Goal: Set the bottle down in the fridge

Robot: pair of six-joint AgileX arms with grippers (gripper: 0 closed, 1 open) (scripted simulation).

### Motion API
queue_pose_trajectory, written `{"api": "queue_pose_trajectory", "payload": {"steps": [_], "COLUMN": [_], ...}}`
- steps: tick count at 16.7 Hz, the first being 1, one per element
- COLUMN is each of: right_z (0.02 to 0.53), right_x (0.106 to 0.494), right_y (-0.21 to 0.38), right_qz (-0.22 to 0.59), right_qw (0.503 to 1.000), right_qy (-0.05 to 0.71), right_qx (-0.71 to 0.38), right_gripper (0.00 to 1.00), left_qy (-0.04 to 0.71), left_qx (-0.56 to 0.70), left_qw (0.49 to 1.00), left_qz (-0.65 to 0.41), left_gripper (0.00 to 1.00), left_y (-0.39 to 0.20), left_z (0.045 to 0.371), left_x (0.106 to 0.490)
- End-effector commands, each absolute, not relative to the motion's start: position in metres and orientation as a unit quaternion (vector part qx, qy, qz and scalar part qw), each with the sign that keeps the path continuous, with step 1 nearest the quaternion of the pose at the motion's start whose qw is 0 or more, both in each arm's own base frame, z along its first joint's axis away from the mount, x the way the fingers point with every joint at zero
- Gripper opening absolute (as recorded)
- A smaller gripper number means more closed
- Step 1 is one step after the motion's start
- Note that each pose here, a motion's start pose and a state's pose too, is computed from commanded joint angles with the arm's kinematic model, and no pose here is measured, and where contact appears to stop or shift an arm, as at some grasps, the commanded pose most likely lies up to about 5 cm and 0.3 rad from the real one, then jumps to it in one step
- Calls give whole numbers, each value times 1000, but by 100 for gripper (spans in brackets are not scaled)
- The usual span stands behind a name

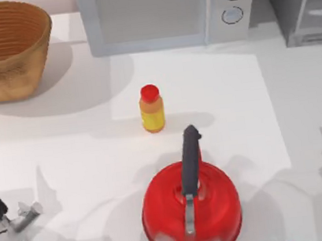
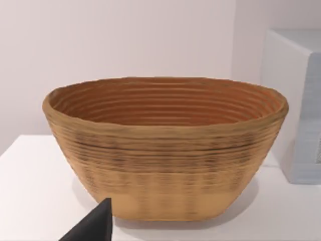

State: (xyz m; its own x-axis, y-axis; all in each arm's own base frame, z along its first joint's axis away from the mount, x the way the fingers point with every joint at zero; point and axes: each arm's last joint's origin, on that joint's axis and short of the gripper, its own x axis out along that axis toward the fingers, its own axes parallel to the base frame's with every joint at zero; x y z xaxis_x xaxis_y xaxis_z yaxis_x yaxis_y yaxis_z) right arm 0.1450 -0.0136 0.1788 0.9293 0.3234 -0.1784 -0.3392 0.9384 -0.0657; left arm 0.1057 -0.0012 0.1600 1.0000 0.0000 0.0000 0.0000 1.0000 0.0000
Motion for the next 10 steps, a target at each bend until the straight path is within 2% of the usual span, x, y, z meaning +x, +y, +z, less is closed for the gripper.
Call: {"api": "queue_pose_trajectory", "payload": {"steps": [6, 10], "right_z": [168, 160], "right_x": [111, 106], "right_y": [-3, -1], "right_qz": [31, 0], "right_qw": [999, 1000], "right_qy": [11, 0], "right_qx": [-14, 0], "right_gripper": [1, 1], "left_qy": [0, 0], "left_qx": [0, 0], "left_qw": [1000, 1000], "left_qz": [0, 0], "left_gripper": [100, 100], "left_y": [-1, -1], "left_z": [160, 160], "left_x": [106, 106]}}
